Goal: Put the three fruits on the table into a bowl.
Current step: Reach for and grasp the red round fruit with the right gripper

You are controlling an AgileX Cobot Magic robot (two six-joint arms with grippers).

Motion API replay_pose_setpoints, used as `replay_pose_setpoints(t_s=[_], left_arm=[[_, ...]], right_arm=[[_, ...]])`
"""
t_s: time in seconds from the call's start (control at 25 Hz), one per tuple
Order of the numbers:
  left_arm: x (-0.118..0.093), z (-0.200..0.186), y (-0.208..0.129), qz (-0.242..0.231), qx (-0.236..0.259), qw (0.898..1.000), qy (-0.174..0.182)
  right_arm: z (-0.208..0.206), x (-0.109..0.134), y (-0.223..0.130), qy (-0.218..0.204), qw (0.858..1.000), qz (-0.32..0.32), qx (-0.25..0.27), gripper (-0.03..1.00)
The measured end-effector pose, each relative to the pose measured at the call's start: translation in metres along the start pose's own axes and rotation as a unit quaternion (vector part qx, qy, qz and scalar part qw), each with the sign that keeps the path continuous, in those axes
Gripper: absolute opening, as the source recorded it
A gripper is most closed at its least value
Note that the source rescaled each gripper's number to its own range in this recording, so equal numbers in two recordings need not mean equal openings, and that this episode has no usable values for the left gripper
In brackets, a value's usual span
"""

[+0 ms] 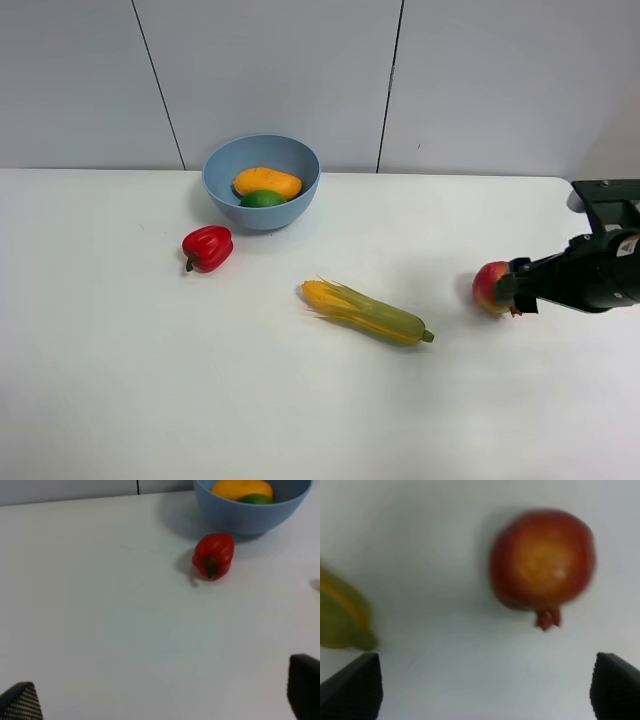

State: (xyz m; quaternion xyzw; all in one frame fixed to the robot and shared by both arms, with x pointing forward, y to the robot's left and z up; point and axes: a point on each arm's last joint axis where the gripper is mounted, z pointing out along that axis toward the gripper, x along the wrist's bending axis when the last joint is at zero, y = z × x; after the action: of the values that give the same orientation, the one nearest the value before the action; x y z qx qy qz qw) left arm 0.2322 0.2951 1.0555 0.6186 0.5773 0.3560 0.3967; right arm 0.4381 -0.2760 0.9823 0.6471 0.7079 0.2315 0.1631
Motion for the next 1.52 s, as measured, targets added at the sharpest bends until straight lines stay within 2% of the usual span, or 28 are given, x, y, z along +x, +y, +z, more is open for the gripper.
replay_pose_setpoints(t_s=[0.12, 0.24, 0.6, 1.0, 1.12, 1.24, 1.36, 1.4, 1.52], left_arm=[[0.000, 0.000, 0.000, 0.000, 0.000, 1.000, 0.000], [0.000, 0.000, 0.000, 0.000, 0.000, 1.000, 0.000], [0.000, 0.000, 0.000, 0.000, 0.000, 1.000, 0.000], [0.000, 0.000, 0.000, 0.000, 0.000, 1.000, 0.000], [0.000, 0.000, 0.000, 0.000, 0.000, 1.000, 0.000], [0.000, 0.000, 0.000, 0.000, 0.000, 1.000, 0.000], [0.000, 0.000, 0.000, 0.000, 0.000, 1.000, 0.000], [0.000, 0.000, 0.000, 0.000, 0.000, 1.000, 0.000], [0.000, 0.000, 0.000, 0.000, 0.000, 1.000, 0.000]], right_arm=[[0.009, -0.012, 0.001, -0.018, 0.999, 0.028, -0.019, 0.76], [0.026, -0.018, 0.005, -0.027, 0.998, 0.045, -0.027, 0.84], [0.090, -0.028, 0.001, -0.046, 0.995, 0.081, 0.019, 0.86], [0.096, -0.033, 0.010, -0.062, 0.993, 0.092, -0.034, 0.86], [0.097, -0.033, 0.010, -0.063, 0.992, 0.105, -0.038, 0.82], [0.102, -0.034, 0.007, -0.063, 0.989, 0.128, -0.029, 0.66], [0.106, -0.034, 0.006, -0.064, 0.987, 0.142, -0.027, 0.40], [0.106, -0.035, 0.006, -0.065, 0.986, 0.148, -0.031, 0.24], [0.106, -0.035, 0.007, -0.065, 0.982, 0.172, -0.034, 0.24]])
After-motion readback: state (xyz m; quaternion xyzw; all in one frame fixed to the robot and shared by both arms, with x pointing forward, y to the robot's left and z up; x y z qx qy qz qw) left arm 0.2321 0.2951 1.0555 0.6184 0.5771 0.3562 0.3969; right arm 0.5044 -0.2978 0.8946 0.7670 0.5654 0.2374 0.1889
